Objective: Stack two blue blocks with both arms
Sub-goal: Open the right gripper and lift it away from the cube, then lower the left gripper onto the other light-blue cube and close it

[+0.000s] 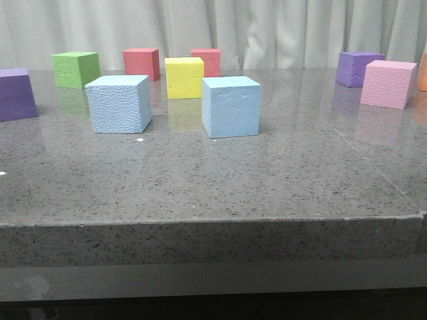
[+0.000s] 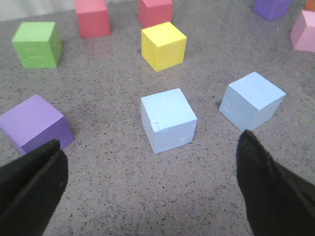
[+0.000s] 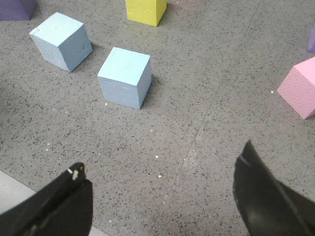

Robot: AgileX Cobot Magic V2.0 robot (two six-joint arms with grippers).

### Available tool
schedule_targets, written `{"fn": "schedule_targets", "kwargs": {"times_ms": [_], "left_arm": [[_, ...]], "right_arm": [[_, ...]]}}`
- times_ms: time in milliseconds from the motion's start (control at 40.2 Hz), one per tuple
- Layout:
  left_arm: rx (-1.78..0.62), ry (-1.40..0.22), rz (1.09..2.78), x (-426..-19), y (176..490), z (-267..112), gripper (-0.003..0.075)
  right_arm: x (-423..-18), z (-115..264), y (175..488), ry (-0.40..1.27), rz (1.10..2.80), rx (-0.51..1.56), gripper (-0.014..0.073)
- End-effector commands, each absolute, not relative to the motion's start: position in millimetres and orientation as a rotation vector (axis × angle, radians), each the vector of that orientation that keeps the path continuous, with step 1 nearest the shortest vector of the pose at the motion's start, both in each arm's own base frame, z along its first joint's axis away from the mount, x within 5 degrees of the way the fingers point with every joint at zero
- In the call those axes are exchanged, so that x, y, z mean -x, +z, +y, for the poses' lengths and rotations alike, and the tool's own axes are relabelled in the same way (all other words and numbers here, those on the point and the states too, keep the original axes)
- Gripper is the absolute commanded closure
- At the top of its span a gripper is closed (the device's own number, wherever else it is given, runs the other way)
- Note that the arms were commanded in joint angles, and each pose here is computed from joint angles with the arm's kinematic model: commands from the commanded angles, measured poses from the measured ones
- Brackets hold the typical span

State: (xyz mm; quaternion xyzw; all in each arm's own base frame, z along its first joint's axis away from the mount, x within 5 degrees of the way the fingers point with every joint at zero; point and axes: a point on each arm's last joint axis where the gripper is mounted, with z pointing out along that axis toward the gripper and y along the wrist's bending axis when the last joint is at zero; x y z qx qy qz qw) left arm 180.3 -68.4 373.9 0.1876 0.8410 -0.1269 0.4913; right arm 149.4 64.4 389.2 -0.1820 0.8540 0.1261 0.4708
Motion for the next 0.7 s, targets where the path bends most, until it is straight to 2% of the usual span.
{"fn": "schedule_targets", "kwargs": {"times_ms": [0, 224, 398, 547, 671], "left_arm": [[-0.486, -0.3, 1.964, -198.7, 387.4, -81.2, 0.0039], [-0.59, -0.271, 2.027, -244.5, 376.6, -110.9, 0.0046], [-0.55, -0.287, 2.118, -279.1, 371.1, -133.5, 0.0048], [-0.555, -0.171, 2.242, -305.2, 361.7, -157.3, 0.0048], [-0.448, -0.05, 2.344, -324.3, 355.2, -166.2, 0.0048]], "right_arm": [[-150.4, 63.8, 403.5, 0.315, 1.995, 0.426, -0.0001], [-150.4, 63.8, 403.5, 0.315, 1.995, 0.426, -0.0001], [-150.4, 63.8, 403.5, 0.315, 1.995, 0.426, -0.0001], [-150.4, 63.8, 403.5, 0.315, 1.995, 0.426, -0.0001], [-150.4, 63.8, 403.5, 0.315, 1.995, 0.426, -0.0001]]}}
